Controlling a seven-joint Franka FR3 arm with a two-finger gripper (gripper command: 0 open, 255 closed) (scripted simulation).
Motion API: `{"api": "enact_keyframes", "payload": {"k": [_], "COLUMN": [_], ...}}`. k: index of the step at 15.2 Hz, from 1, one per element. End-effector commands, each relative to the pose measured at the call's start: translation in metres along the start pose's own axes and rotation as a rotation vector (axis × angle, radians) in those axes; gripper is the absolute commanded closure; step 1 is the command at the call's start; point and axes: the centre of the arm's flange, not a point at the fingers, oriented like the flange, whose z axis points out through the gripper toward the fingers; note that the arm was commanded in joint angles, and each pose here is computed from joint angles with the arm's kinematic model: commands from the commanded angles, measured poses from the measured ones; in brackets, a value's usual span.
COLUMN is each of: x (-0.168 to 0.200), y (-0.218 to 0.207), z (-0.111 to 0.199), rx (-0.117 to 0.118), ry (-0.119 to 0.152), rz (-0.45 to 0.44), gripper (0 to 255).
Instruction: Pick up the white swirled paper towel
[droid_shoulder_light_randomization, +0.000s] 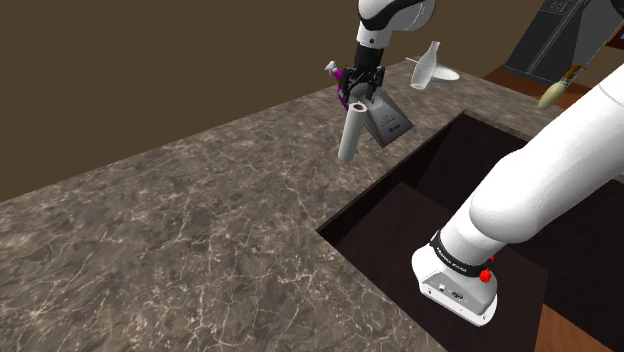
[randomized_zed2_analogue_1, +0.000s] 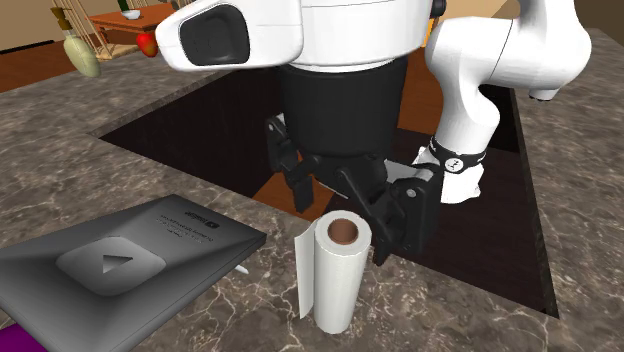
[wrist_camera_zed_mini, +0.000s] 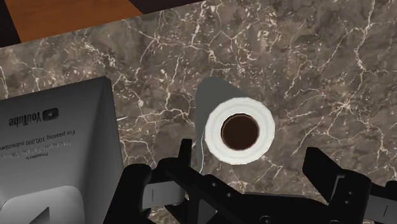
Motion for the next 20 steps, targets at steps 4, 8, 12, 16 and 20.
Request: {"api": "enact_keyframes", "payload": {"k": [4, 8, 12, 16, 20], "x": [0.007, 0.008, 0.008, 0.008, 0.008], "y": [0.006, 0.007, 0.008, 0.008, 0.007], "z": [0.028, 0.047, 0.047, 0.046, 0.041], "rx": [0.001, 0.001, 0.001, 0.001, 0.001], "ry": [0.001, 0.001, 0.001, 0.001, 0.001], "rz": [0.006, 0.006, 0.006, 0.006, 0.006], "gripper": [0, 0, 255, 255, 255]}}
